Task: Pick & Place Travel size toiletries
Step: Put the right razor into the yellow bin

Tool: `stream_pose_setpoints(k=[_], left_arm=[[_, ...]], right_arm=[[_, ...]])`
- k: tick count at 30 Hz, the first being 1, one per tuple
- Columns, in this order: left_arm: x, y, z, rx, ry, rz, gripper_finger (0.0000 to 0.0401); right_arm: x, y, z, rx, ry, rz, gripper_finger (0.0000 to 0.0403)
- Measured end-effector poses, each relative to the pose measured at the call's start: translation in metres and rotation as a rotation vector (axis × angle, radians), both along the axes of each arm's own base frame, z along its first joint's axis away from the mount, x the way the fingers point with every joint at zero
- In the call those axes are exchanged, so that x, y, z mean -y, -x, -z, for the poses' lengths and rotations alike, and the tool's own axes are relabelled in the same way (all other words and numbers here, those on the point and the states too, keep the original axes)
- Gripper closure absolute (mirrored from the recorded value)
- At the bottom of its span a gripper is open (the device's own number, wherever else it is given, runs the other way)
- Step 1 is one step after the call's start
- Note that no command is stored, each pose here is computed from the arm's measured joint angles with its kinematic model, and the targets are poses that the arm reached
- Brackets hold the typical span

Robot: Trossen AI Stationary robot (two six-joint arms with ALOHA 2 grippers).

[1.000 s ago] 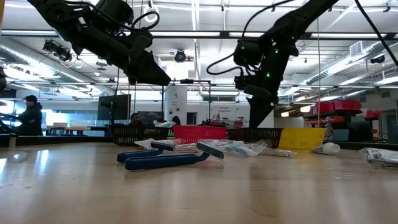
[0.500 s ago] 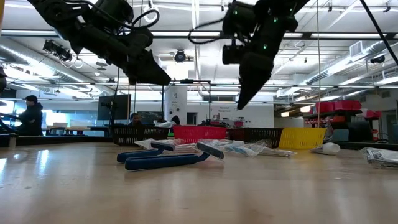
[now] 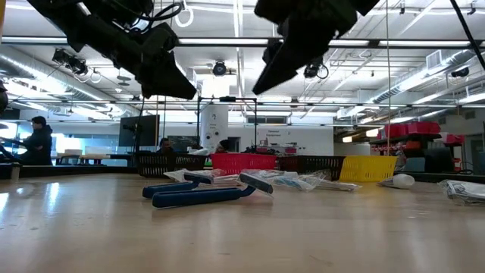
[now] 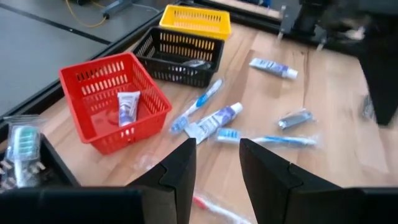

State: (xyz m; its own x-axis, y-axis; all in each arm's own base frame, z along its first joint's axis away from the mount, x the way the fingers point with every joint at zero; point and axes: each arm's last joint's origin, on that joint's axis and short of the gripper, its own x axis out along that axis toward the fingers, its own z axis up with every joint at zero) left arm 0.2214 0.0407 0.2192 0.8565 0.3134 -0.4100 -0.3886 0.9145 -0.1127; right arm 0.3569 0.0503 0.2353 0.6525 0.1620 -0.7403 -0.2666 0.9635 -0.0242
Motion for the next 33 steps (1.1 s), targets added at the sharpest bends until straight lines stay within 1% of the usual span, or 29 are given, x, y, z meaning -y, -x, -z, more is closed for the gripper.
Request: stream_pose_setpoints(k=[3, 6, 10, 14, 16, 21, 24, 28, 33], left_arm=[[0.003, -0.001, 0.0, 0.0, 0.002, 0.013, 0.0271], [0.008, -0.001, 0.0, 0.002, 0.001, 0.029, 0.0271], [0.014, -0.003, -0.004, 0.014, -0.011, 0.023, 0.0271], [0.021, -0.006, -0.011, 0.037, -0.016, 0.046, 0.0271], [0.024, -0.007, -0.014, 0.042, -0.024, 0.064, 0.0271], [0.029, -0.008, -0.017, 0.052, -0.026, 0.065, 0.0271], [0.032, -0.008, -0.016, 0.054, -0.014, 0.074, 0.0271], [0.038, -0.008, -0.017, 0.057, -0.011, 0.098, 0.0271], [0.046, -0.008, -0.017, 0.064, -0.022, 0.084, 0.0271]], right_arm=[[-0.015, -0.008, 0.004, 0.062, -0.011, -0.057, 0.0151], [-0.029, -0.016, 0.017, 0.077, -0.025, -0.112, 0.0147], [-0.039, -0.028, 0.035, 0.106, -0.101, -0.191, 0.0157], [-0.042, -0.037, 0.049, 0.12, -0.158, -0.222, 0.0172], [-0.042, -0.038, 0.057, 0.095, -0.157, -0.218, 0.0175], [-0.047, -0.042, 0.077, 0.06, -0.143, -0.22, 0.0172], [-0.054, -0.043, 0.093, 0.031, -0.097, -0.197, 0.0172], [-0.06, -0.044, 0.113, -0.003, -0.062, -0.184, 0.018], [-0.063, -0.045, 0.126, -0.019, -0.048, -0.161, 0.0192]])
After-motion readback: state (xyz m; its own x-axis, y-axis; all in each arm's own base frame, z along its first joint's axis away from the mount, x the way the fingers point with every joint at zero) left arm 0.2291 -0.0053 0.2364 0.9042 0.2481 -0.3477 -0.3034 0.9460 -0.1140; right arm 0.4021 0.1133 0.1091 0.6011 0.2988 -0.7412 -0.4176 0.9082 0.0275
